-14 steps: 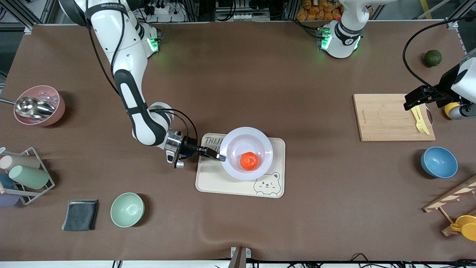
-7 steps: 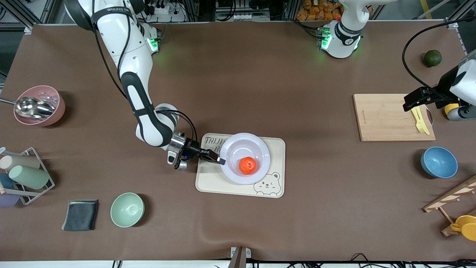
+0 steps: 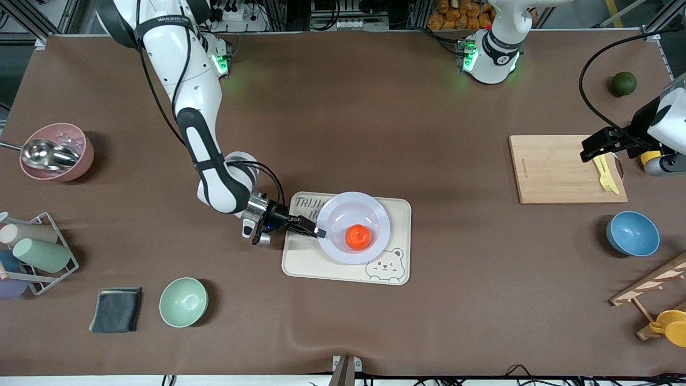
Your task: Place orange and plate with both arms
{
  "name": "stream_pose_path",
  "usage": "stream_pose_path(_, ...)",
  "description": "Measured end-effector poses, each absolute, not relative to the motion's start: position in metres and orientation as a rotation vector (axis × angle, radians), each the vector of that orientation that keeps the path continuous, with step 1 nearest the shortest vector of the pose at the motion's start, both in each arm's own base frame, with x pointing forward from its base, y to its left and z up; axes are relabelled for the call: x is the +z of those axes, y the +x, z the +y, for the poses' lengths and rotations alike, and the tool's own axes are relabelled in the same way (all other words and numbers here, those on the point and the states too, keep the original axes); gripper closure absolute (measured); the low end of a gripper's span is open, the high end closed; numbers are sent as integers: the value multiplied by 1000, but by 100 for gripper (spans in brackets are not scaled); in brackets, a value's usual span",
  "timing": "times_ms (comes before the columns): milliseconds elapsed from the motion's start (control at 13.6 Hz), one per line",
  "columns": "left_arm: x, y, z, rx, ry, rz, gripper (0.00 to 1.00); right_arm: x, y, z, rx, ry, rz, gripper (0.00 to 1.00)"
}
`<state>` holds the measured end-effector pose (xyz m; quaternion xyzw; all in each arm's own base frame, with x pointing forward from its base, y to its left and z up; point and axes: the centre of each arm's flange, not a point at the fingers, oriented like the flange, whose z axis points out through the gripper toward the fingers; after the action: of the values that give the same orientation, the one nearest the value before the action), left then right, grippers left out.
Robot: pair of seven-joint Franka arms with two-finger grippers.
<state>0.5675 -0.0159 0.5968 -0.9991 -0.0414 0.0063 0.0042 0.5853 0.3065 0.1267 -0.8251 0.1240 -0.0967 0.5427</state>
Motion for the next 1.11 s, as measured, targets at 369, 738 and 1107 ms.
stream_pose_path(369,597,567,-19,16,-3131,-122,0,132,591,305,-159,-2000,281,1)
stream_pose_path(738,599,567,-19,11,-3131,-121,0,167,616,295,-10,-2095,322,0)
stream_pose_path(1107,601,566,-24,4,-3132,-105,0,214,644,265,155,-2168,248,0)
